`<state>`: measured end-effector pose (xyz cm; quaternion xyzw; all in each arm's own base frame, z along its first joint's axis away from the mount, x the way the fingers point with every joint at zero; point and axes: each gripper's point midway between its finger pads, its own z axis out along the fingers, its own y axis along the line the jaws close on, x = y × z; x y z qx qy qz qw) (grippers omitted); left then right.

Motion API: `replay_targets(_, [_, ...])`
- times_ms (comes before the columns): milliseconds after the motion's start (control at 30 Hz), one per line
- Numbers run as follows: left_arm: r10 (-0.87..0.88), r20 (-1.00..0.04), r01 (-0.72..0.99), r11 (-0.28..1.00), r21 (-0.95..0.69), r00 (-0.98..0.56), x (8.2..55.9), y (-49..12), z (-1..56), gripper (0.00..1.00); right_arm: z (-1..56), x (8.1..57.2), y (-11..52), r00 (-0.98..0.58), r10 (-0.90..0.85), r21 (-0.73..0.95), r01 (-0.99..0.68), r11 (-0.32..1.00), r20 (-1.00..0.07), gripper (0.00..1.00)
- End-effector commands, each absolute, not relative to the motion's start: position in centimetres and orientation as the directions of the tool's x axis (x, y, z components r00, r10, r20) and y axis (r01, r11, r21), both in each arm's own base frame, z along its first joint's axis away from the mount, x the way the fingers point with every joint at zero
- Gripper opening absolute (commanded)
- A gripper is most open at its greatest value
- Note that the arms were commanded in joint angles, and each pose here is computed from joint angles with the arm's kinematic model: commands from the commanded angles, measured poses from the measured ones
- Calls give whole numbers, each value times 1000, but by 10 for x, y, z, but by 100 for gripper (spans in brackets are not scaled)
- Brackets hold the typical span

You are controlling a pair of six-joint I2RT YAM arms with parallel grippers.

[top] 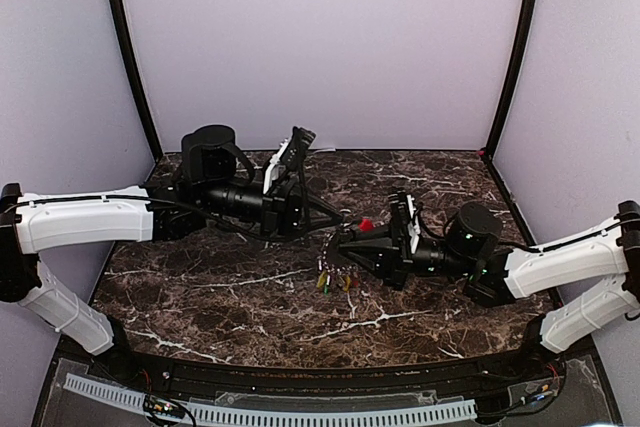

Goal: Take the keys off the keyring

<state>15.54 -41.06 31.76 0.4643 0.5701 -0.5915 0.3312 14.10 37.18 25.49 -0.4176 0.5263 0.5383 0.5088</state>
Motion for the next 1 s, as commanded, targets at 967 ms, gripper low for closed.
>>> replay_targets(967, [62, -946, 948, 33, -317, -319, 188, -382, 311, 0, 261, 173, 340, -96, 183, 155, -927, 342, -978, 0])
